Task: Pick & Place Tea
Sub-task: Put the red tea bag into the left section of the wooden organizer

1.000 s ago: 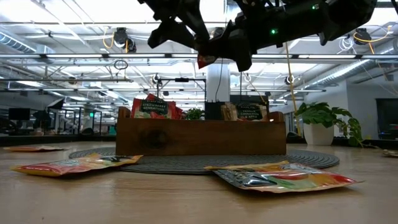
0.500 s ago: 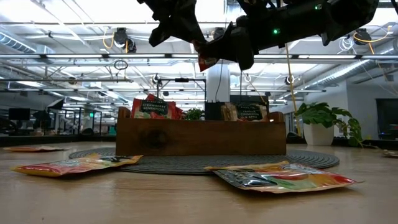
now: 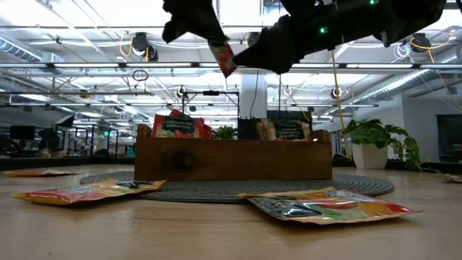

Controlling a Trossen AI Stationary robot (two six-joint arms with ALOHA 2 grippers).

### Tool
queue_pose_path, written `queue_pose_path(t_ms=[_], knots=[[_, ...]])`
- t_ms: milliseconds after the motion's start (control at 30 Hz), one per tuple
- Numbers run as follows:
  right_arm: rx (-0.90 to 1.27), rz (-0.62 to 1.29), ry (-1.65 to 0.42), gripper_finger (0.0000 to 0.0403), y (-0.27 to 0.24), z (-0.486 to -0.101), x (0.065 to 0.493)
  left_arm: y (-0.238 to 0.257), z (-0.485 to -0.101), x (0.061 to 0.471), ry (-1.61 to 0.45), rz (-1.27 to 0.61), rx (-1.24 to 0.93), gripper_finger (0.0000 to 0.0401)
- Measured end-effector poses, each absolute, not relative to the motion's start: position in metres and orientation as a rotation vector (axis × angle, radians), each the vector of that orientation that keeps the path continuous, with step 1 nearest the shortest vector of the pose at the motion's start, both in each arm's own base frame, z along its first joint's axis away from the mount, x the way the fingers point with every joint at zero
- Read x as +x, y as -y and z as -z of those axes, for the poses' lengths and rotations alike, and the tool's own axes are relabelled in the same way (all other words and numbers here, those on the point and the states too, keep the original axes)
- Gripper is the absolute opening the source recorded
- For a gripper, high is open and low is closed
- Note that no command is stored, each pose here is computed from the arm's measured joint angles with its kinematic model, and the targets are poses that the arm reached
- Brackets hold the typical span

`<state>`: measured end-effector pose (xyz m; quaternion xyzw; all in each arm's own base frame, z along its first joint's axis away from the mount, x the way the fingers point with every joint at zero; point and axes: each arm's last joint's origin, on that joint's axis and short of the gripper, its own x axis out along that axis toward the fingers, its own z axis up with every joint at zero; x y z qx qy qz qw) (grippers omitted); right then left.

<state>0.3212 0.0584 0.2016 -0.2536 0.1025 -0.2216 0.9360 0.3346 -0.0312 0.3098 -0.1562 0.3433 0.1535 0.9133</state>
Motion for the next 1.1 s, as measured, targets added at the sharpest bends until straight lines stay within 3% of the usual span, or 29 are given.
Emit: queue_pose_path(t_ms=[200, 400, 567, 900, 1100], knots=[[-0.515, 0.621, -0.237, 0.0285, -0.06, -0.211, 0.313, 0.043, -0.319, 0.319, -0.732, -0.278, -0.25, 0.0001], [-0.414, 0.288, -0.228, 0.0291, -0.067, -0.232, 0.296, 0.067, -0.32, 0.31, -0.73, -0.31, -0.11, 0.0], [-0.282, 0.048, -0.194, 0.0279, -0.062, -0.258, 0.276, 0.094, -0.32, 0.303, -0.731, -0.229, 0.003, 0.0], [-0.261, 0.05, -0.161, 0.0267, -0.053, -0.288, 0.245, 0.102, -0.297, 0.299, -0.939, -0.088, -0.179, 0.0], [-0.263, 0.049, -0.156, 0.0267, -0.052, -0.29, 0.242, 0.092, -0.275, 0.307, -0.99, -0.084, -0.162, 0.0]])
